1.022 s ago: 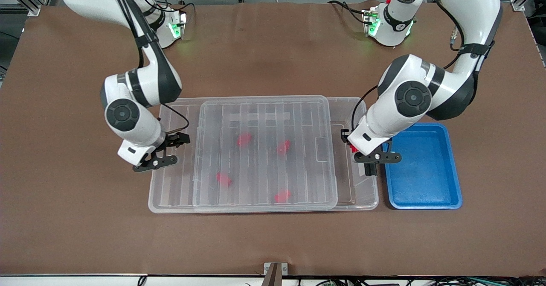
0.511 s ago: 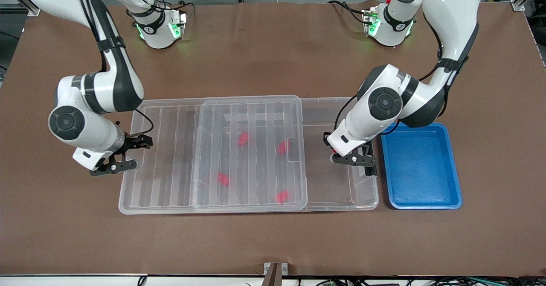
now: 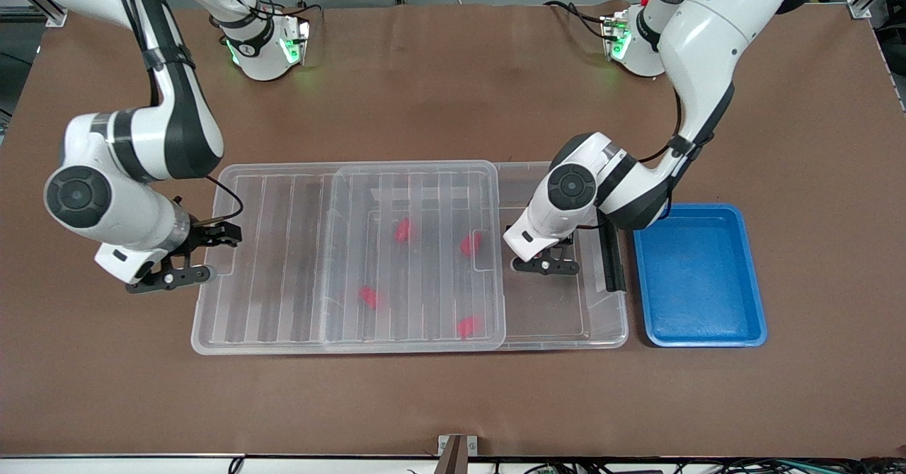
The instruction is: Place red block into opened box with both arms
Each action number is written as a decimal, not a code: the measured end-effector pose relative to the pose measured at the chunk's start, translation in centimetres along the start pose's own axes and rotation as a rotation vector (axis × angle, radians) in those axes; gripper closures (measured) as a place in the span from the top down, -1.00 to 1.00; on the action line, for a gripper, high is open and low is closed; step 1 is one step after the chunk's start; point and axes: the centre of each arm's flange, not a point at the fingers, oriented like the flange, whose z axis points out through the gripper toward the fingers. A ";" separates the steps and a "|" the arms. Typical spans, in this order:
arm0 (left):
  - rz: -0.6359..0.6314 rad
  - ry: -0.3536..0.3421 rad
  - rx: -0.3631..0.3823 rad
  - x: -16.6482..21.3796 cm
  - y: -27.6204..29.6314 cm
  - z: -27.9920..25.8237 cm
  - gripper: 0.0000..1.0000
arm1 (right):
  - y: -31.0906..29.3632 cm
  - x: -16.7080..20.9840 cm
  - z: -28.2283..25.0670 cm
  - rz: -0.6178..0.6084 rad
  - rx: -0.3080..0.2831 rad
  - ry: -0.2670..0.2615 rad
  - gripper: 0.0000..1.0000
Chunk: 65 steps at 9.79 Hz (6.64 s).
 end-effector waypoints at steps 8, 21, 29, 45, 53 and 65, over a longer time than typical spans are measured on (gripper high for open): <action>-0.056 -0.029 -0.031 1.4 -2.7 4.7 0.55 | 13.9 -13.9 -19.9 0.343 0.161 0.123 1.00; -0.163 0.210 0.178 1.5 -15.8 -31.7 1.00 | 14.8 -16.2 -20.5 0.344 0.170 0.097 1.00; -0.025 0.154 0.060 -6.5 -29.2 -43.9 1.00 | 15.2 -16.9 -22.1 0.330 0.139 0.103 1.00; 0.010 0.094 0.034 -9.8 -27.9 -43.0 1.00 | 13.9 -6.2 2.7 -0.016 0.192 -0.026 -0.57; 0.009 0.093 0.034 -9.8 -27.9 -42.9 1.00 | 6.8 -3.1 10.3 -0.112 0.290 -0.021 -0.98; 0.011 0.092 0.034 -9.8 -27.8 -42.9 1.00 | -9.3 -1.0 9.1 -0.122 0.342 -0.020 -0.98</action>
